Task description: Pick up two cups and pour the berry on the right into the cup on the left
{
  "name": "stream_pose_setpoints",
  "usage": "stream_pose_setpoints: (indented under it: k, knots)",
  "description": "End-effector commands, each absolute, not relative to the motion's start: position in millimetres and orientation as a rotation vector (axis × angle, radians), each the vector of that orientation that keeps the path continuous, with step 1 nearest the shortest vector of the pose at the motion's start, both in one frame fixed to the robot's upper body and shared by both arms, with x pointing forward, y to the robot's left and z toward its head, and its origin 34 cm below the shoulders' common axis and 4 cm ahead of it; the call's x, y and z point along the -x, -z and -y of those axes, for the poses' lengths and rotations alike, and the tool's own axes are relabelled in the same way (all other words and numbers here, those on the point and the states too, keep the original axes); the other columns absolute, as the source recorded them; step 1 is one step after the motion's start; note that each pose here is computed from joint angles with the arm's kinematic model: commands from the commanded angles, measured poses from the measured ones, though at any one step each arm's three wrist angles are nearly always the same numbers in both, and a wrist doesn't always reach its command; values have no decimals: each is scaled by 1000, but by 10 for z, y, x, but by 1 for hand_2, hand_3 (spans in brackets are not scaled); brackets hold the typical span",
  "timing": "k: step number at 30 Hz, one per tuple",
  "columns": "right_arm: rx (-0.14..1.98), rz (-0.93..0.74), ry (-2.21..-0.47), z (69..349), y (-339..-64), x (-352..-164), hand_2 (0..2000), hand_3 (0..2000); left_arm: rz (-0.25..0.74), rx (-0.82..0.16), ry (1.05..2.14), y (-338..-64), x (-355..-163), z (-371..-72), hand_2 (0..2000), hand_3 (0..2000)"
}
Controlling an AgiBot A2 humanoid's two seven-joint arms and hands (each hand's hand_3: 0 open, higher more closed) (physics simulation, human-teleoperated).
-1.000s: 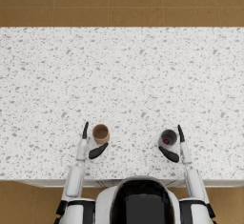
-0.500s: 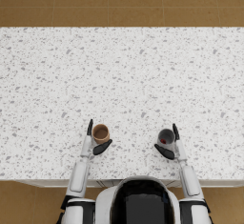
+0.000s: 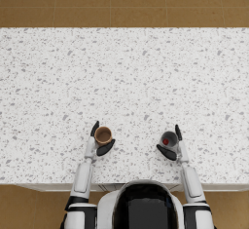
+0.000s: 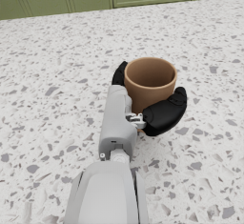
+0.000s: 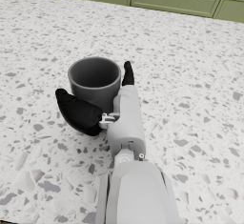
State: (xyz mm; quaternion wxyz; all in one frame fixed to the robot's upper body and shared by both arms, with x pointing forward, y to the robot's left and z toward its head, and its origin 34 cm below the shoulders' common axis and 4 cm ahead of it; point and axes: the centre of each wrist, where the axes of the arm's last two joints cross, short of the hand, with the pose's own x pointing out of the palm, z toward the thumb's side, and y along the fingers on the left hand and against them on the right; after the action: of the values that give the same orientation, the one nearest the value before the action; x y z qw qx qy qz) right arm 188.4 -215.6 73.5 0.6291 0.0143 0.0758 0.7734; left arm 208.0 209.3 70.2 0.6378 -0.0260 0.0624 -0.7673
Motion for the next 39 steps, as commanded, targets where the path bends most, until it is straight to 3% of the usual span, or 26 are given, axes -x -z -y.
stream_pose_setpoints:
  k: [1, 2, 6, 10, 13, 16, 23, 32, 39]
  knots:
    - [-18, -151, -1809, 2142, -800, -1900, 2000, 980, -114, 39, 1768, -782, -2102, -2078, 2000, 1280]
    - [-22, -150, -1833, 2142, -800, -1900, 2000, 1280, -107, 37, 1769, -792, -2113, -2078, 2000, 1280]
    - [-19, -137, -1808, 2161, -800, -1901, 2000, 1280, -99, 43, 1767, -783, -2123, -2067, 2000, 1280]
    - [55, -38, -1818, 2068, -1061, -1940, 2000, 1280, -6, -27, 1795, -1043, -2120, -1935, 2000, 1280]
    - [107, 50, -1830, 1975, -1262, -2048, 2000, 1280, 49, -48, 1828, -1155, -2191, -1783, 2000, 1280]
    - [142, 137, -1817, 1891, -1435, -2275, 2000, 1280, 122, -78, 1833, -1317, -2336, -1680, 2000, 1280]
    - [187, 256, -1828, 1716, -1731, -2633, 2000, 1280, 193, -95, 1836, -1480, -2560, -1556, 2000, 1280]
    - [513, 188, -1804, 1450, -2161, -2851, 2000, 1280, 41, -336, 1843, -1546, -2635, -1395, 2000, 1280]
    - [763, 121, -1752, 1260, -2438, -2888, 2000, 1280, 5, -350, 1857, -1503, -2682, -1315, 2000, 1280]
